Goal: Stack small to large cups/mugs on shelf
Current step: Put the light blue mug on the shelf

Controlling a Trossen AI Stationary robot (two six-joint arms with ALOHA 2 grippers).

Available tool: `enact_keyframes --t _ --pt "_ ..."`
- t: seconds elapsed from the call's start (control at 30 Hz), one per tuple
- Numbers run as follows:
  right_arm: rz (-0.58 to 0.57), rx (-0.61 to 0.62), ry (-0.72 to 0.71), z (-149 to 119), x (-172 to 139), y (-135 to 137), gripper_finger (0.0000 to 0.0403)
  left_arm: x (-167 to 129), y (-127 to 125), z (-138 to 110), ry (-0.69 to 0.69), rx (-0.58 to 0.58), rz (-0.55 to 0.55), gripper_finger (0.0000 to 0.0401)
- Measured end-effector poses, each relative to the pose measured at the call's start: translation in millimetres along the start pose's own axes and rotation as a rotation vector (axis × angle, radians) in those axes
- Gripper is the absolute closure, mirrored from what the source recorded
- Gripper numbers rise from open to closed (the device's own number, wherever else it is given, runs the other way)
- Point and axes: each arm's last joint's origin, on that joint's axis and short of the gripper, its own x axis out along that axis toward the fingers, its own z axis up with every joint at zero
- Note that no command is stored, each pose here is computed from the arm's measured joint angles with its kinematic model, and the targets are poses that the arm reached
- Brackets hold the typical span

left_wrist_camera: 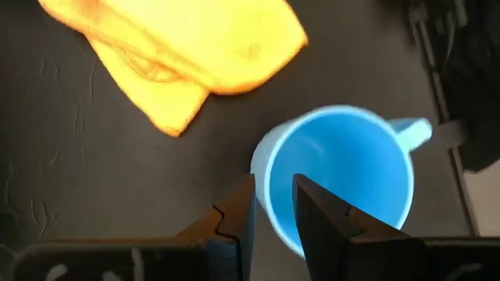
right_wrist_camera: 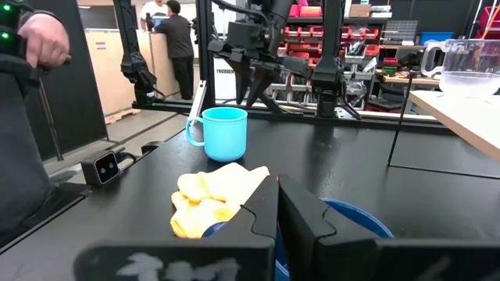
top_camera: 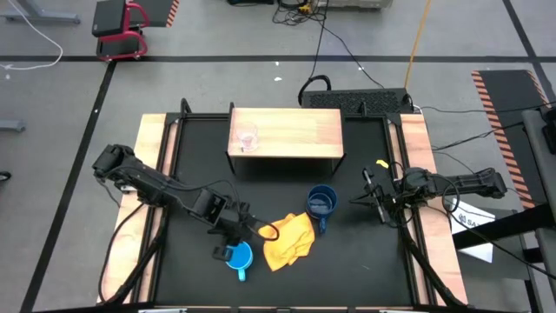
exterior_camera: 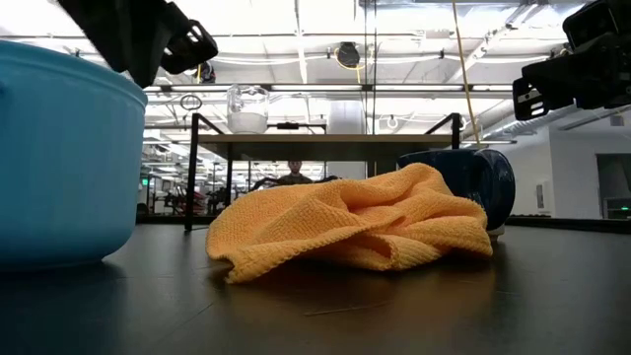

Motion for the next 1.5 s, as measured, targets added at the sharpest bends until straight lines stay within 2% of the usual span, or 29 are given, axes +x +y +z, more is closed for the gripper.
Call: enact_keyframes --t 0.37,0.73,0.87,0.97,1.17,1.33,1.5 --pt "0.000 -0.006 0.001 -0.1 0.0 0.0 0.0403 -0.6 5.4 -0.8 0.014 -0.041 0.008 0.0313" --pt "0.000 -0.003 0.001 -0.1 0.0 0.0 0.0403 -1.7 10.9 -0.4 0.026 -0.104 -0.059 0.0313" --pt "0.000 -0.003 0.001 -0.2 0.0 0.0 0.0403 -1.7 12.0 0.0 0.017 -0.084 -0.019 0.0313" --pt "0.000 -0.003 0.001 -0.1 0.0 0.0 0.0403 -1.6 12.2 -0.4 0.018 -0.025 -0.001 0.0318" --pt "0.000 0.012 0.001 -0.1 0.0 0.0 0.0403 -1.3 9.5 -0.3 0.015 0.055 -0.015 0.0392" --pt "0.000 0.010 0.001 -0.1 0.0 0.0 0.0403 -1.4 9.9 -0.1 0.014 0.067 -0.026 0.0398" --pt "0.000 0.005 0.001 -0.2 0.0 0.0 0.0403 -1.9 13.7 0.5 0.011 0.024 -0.008 0.0373"
